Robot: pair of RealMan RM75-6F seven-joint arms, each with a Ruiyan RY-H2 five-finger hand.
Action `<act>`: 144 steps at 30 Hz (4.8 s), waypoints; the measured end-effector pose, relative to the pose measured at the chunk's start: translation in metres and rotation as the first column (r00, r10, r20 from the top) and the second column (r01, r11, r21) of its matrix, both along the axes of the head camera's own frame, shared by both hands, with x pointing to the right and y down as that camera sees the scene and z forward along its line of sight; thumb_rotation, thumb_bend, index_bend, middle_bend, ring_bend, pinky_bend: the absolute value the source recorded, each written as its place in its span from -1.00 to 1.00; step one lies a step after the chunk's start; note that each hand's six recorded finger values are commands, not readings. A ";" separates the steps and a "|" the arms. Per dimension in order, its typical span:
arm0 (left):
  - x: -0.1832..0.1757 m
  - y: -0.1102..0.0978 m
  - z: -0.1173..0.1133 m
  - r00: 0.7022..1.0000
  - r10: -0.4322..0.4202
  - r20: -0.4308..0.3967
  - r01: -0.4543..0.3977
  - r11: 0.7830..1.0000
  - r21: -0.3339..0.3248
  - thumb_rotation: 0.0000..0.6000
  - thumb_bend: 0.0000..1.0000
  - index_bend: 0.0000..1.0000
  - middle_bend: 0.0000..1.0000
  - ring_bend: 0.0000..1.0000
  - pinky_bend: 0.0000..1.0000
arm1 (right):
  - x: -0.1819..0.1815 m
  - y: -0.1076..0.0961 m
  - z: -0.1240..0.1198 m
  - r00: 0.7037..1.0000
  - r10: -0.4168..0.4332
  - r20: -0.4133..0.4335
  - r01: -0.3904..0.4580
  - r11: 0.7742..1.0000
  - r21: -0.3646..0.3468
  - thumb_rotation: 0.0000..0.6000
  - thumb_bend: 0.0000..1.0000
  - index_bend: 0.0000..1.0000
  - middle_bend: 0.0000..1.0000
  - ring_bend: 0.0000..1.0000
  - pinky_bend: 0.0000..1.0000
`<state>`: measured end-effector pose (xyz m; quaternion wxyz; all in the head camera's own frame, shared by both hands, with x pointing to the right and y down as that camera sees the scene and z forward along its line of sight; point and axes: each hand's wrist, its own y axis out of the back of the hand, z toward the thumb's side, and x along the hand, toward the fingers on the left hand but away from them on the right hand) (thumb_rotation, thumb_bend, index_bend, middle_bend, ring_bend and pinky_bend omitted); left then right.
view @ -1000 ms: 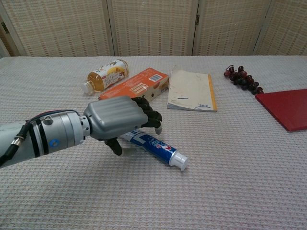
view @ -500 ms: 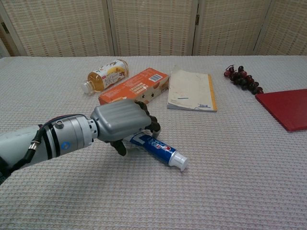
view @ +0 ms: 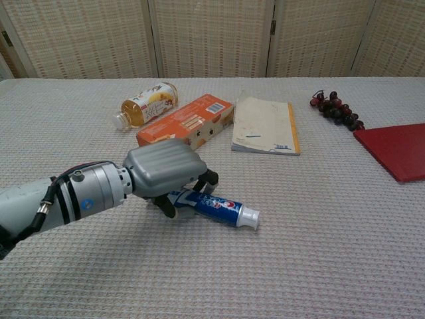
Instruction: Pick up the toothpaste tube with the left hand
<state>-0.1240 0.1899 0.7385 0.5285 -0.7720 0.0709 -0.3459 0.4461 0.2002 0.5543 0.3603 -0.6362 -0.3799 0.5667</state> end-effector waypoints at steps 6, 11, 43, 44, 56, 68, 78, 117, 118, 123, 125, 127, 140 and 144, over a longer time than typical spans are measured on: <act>-0.005 0.001 0.003 0.999 -0.032 -0.013 0.032 0.999 -0.034 1.00 0.10 0.32 0.34 0.31 0.13 | -0.002 -0.001 0.000 1.000 -0.004 0.003 0.004 1.000 0.001 1.00 -0.25 -0.79 -0.63 -0.67 -0.97; -0.011 -0.003 0.001 0.996 -0.080 -0.041 0.078 0.995 -0.067 1.00 0.34 0.46 0.46 0.44 0.22 | -0.004 -0.002 -0.001 1.000 -0.014 0.008 0.014 1.000 0.006 1.00 -0.25 -0.80 -0.63 -0.67 -0.97; -0.041 -0.064 -0.126 0.810 -0.552 -0.200 0.458 0.807 -0.372 1.00 0.50 0.60 0.61 0.59 0.34 | -0.246 -0.060 0.011 0.812 -0.439 0.385 0.391 0.899 0.198 1.00 -0.25 -0.79 -0.86 -0.87 -0.97; -0.040 -0.062 -0.127 0.811 -0.550 -0.199 0.456 0.808 -0.373 1.00 0.50 0.60 0.61 0.59 0.34 | -0.250 -0.061 0.011 0.810 -0.440 0.388 0.391 0.898 0.201 1.00 -0.25 -0.79 -0.86 -0.86 -0.97; -0.021 -0.049 -0.137 0.823 -0.524 -0.221 0.421 0.822 -0.382 1.00 0.50 0.60 0.61 0.59 0.34 | -0.286 -0.066 0.012 0.786 -0.468 0.405 0.413 0.884 0.221 1.00 -0.25 -0.80 -0.85 -0.86 -0.97; -0.015 -0.046 -0.142 0.824 -0.516 -0.233 0.409 0.827 -0.385 1.00 0.51 0.60 0.61 0.59 0.34 | -0.300 -0.066 0.010 0.778 -0.486 0.398 0.431 0.874 0.225 1.00 -0.25 -0.79 -0.84 -0.85 -0.97; -0.018 -0.044 -0.142 0.831 -0.505 -0.235 0.403 0.836 -0.373 1.00 0.51 0.63 0.63 0.59 0.34 | -0.296 -0.071 0.008 0.792 -0.477 0.381 0.416 0.878 0.236 1.00 -0.25 -0.79 -0.82 -0.84 -0.97; -0.017 -0.032 -0.133 0.891 -0.401 -0.212 0.350 0.905 -0.241 1.00 0.51 0.68 0.66 0.60 0.29 | -0.299 -0.076 0.001 0.791 -0.493 0.363 0.420 0.868 0.264 1.00 -0.25 -0.80 -0.80 -0.83 -0.97; -0.017 -0.031 -0.132 0.893 -0.398 -0.210 0.349 0.907 -0.235 1.00 0.51 0.68 0.66 0.60 0.29 | -0.300 -0.076 0.000 0.790 -0.494 0.365 0.421 0.868 0.264 1.00 -0.25 -0.80 -0.80 -0.83 -0.97; -0.017 -0.029 -0.129 0.906 -0.377 -0.194 0.339 0.919 -0.203 1.00 0.51 0.68 0.66 0.60 0.29 | -0.302 -0.075 0.000 0.788 -0.496 0.365 0.423 0.867 0.266 1.00 -0.25 -0.79 -0.80 -0.83 -0.97; -0.018 -0.028 -0.128 0.911 -0.369 -0.186 0.336 0.923 -0.186 1.00 0.51 0.68 0.67 0.60 0.28 | -0.302 -0.075 -0.001 0.789 -0.496 0.362 0.422 0.866 0.268 1.00 -0.25 -0.80 -0.80 -0.83 -0.97; -0.018 -0.028 -0.126 0.915 -0.362 -0.180 0.334 0.927 -0.172 1.00 0.51 0.68 0.67 0.60 0.28 | -0.302 -0.076 -0.001 0.789 -0.495 0.364 0.420 0.867 0.268 1.00 -0.25 -0.79 -0.80 -0.83 -0.97; -0.014 -0.024 -0.124 0.931 -0.331 -0.155 0.316 0.942 -0.110 1.00 0.51 0.68 0.67 0.61 0.28 | -0.319 -0.069 0.002 0.770 -0.526 0.362 0.460 0.850 0.257 1.00 -0.25 -0.80 -0.79 -0.82 -0.97; -0.016 -0.024 -0.125 0.929 -0.336 -0.153 0.324 0.941 -0.103 1.00 0.51 0.68 0.67 0.61 0.28 | -0.321 -0.068 0.004 0.771 -0.529 0.353 0.466 0.848 0.253 1.00 -0.25 -0.80 -0.79 -0.82 -0.97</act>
